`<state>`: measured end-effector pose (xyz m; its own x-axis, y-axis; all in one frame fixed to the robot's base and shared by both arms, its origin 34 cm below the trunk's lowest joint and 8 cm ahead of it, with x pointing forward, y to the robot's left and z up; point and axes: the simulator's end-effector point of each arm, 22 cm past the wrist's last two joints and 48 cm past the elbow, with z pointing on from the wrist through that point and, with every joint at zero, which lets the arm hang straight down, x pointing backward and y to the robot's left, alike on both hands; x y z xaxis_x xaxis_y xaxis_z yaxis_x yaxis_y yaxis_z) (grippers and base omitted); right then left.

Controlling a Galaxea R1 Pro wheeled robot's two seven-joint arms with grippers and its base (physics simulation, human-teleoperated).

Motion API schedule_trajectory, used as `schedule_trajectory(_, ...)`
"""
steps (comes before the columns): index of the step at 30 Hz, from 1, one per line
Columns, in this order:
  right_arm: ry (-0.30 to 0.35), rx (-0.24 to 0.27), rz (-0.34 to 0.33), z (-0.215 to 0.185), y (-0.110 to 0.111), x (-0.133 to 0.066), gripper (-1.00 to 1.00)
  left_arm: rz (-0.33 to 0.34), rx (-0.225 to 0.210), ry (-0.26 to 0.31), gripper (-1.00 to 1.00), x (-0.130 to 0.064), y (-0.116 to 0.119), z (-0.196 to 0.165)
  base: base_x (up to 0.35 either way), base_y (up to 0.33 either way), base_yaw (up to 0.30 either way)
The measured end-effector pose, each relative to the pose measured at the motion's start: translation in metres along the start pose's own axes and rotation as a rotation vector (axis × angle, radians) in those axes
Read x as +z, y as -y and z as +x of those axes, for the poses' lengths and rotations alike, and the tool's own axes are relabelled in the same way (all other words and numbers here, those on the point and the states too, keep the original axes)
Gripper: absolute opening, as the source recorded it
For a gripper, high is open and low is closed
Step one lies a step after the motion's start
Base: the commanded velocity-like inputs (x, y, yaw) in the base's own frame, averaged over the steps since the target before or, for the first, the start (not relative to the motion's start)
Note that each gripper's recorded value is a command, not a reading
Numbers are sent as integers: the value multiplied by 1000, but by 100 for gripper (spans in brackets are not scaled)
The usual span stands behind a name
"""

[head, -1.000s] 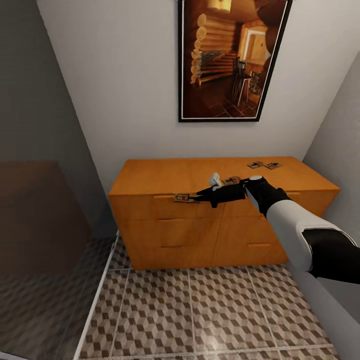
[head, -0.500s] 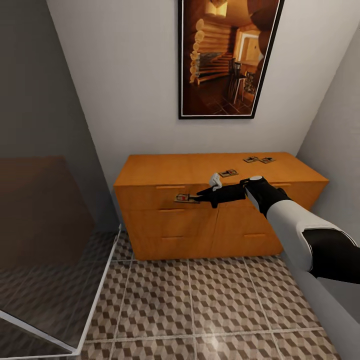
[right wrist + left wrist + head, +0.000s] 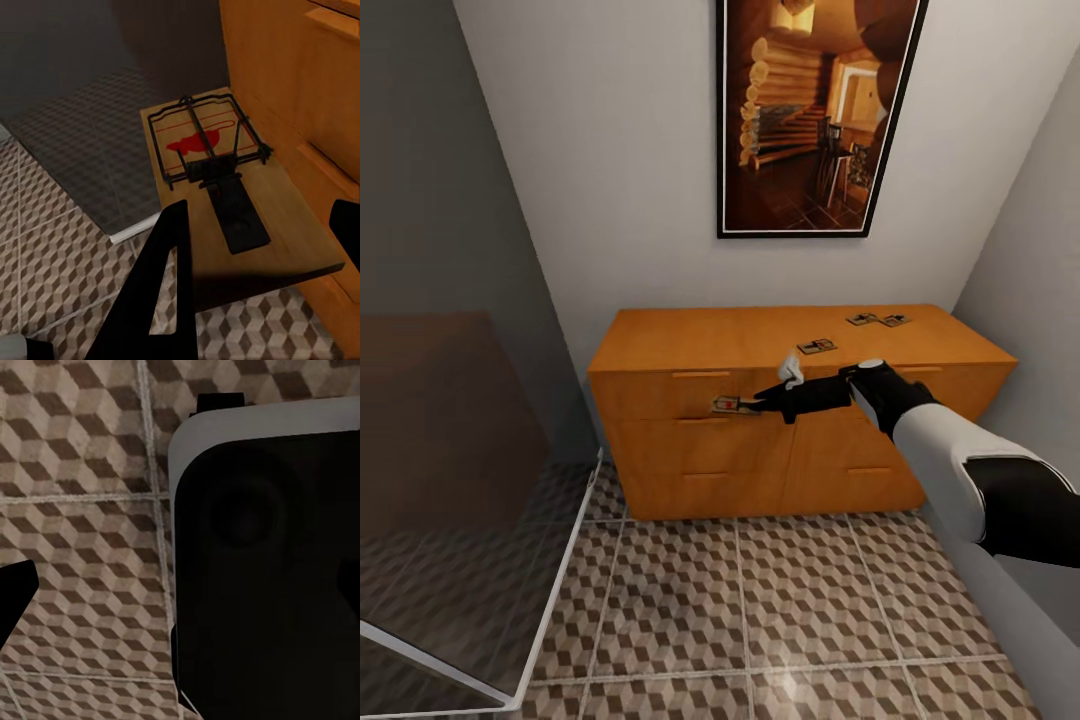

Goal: Take the four mousetraps from the cabinet in the bathroom and place them on the bathroom floor. Make sure all four end up on the same floor surface, and ensure that at least two of them are either under or directly next to the same bathroom sink.

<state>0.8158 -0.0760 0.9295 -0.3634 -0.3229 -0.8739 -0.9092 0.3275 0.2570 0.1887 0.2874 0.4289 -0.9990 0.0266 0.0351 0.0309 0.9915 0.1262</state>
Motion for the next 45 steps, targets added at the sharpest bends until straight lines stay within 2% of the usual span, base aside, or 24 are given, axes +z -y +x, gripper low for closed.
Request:
schedule_trajectory(10, -4, 1, -28, 29, -7, 8, -100, 1, 0, 0, 100, 0, 0, 0, 0, 0, 0)
schedule_trajectory(17, -12, -34, -47, 46, -13, 14, -100, 1, 0, 0, 100, 0, 0, 0, 0, 0, 0)
schedule_trajectory(22, -51, -31, -71, 77, -24, 26, -100, 3, 0, 2, 100, 0, 1, 0, 0, 0, 0)
schedule_trajectory(26, -93, -68, -76, 100, -30, 35, -100, 4, 1, 3, 100, 0, 2, -1, 0, 0, 0)
schedule_trajectory(30, -113, -78, -71, 121, -35, 46, -100, 4, 2, 4, 100, 0, 2, -1, 0, 0, 0)
schedule_trajectory(33, -136, -59, -65, 151, -43, 58, -100, 4, 2, 7, 100, 0, 2, -2, 0, 0, 0)
schedule_trajectory(38, -180, -34, -61, 196, -56, 66, -100, 4, 2, 10, 100, 0, 2, -3, 0, 0, 0)
schedule_trajectory(42, -218, -30, -66, 244, -74, 72, -100, 6, 2, 12, 100, 0, 3, -4, 0, 0, 0)
schedule_trajectory(45, -247, 0, -53, 293, -93, 76, -100, 7, 4, 15, 100, 0, 4, -5, 0, 0, 0)
